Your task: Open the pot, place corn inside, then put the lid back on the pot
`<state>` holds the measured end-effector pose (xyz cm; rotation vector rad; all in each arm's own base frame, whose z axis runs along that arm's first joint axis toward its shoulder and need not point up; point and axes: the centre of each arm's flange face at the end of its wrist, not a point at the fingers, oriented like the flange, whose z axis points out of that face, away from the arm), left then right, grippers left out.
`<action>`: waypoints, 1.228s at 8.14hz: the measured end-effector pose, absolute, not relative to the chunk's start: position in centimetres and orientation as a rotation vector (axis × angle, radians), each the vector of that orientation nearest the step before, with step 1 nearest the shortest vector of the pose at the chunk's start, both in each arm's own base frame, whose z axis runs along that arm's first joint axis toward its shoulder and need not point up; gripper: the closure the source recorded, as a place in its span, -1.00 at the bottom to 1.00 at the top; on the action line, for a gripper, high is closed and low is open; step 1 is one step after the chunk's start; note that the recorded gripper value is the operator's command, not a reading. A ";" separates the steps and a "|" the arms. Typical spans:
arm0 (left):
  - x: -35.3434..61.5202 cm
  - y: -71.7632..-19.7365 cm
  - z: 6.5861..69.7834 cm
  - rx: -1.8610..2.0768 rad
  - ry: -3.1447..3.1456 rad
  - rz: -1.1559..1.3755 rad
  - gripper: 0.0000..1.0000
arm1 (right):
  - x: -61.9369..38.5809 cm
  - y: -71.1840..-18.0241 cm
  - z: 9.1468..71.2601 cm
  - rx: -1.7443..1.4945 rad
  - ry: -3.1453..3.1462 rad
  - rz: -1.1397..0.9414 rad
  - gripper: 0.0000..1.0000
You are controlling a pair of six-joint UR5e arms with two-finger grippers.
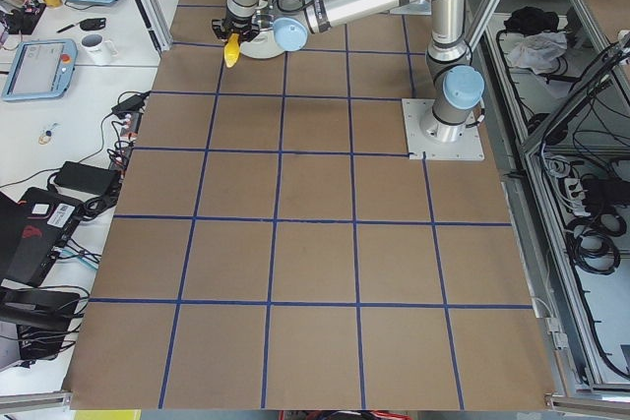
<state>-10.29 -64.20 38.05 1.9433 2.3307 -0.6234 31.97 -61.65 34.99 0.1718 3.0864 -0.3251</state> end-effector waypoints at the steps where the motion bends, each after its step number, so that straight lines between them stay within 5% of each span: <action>1: -10.3 -64.1 38.5 1.915 2.349 -0.631 1.00 | 32.0 -61.7 35.1 0.176 3.084 -0.331 0.16; 6: -10.4 -64.0 39.3 1.872 2.368 -0.648 1.00 | 31.9 -61.0 36.6 0.173 3.078 -0.353 0.21; 10: -11.0 -63.5 40.2 1.830 2.403 -0.672 1.00 | 28.9 -57.6 44.0 0.090 3.087 -0.370 0.20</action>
